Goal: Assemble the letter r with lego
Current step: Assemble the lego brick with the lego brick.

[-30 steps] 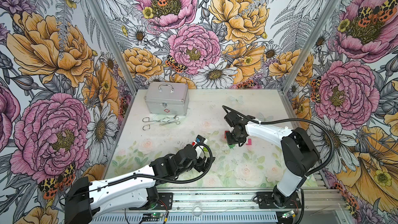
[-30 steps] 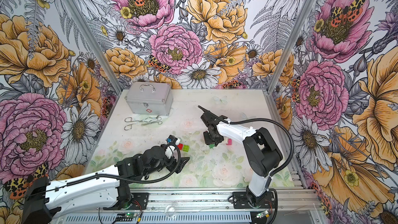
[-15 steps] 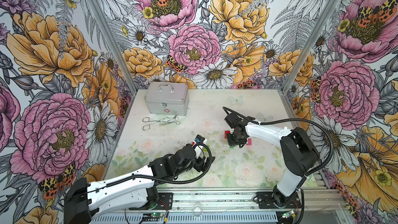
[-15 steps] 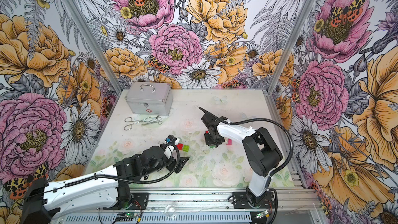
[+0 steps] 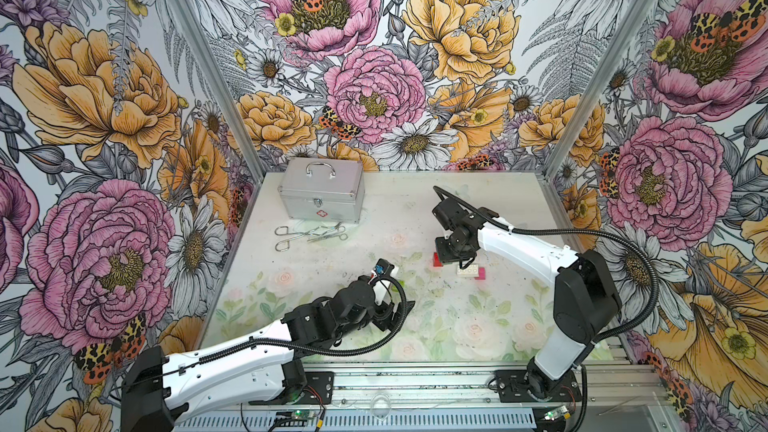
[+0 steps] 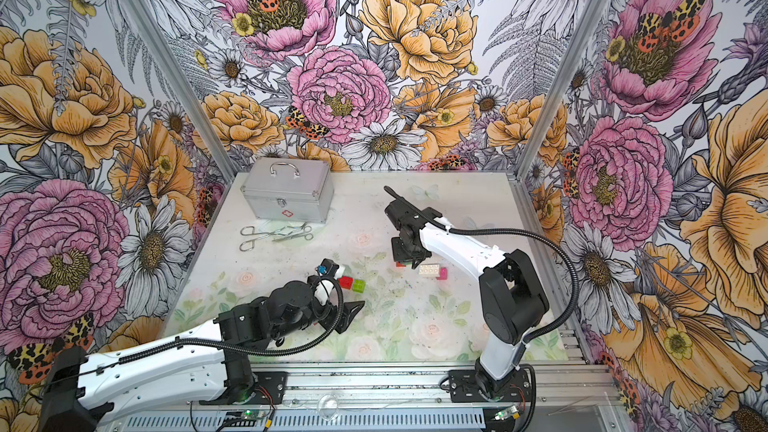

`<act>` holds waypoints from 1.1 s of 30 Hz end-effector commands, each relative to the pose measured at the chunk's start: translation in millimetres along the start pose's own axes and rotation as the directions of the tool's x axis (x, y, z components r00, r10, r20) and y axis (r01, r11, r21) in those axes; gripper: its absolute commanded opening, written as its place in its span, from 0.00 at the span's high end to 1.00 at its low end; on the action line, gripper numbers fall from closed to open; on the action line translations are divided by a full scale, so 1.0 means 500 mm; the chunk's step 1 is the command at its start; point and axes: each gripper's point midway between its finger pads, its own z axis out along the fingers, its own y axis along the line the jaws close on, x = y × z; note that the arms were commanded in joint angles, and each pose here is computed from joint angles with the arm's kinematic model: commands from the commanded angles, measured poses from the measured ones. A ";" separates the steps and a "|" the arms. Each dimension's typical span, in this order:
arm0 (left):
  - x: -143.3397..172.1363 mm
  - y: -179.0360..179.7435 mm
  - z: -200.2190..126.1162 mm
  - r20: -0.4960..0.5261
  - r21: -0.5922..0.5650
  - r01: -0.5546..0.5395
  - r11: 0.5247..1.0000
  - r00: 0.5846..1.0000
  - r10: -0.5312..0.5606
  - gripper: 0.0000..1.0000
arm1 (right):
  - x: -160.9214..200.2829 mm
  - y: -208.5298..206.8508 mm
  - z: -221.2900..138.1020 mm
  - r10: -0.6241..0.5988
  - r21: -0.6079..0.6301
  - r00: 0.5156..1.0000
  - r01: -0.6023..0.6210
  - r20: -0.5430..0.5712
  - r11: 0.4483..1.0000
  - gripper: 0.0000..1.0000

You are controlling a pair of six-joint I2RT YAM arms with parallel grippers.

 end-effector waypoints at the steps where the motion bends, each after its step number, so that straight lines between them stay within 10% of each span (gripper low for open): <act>1: -0.030 -0.017 -0.005 0.039 0.031 -0.011 0.999 0.999 0.010 0.01 | -0.014 -0.005 -0.001 0.034 0.050 0.999 -0.034 -0.003 0.998 0.75; 33: -0.013 -0.004 -0.012 0.044 0.046 -0.040 0.998 0.998 0.038 0.01 | -0.064 0.019 0.051 0.119 0.068 0.993 -0.117 -0.022 0.991 0.74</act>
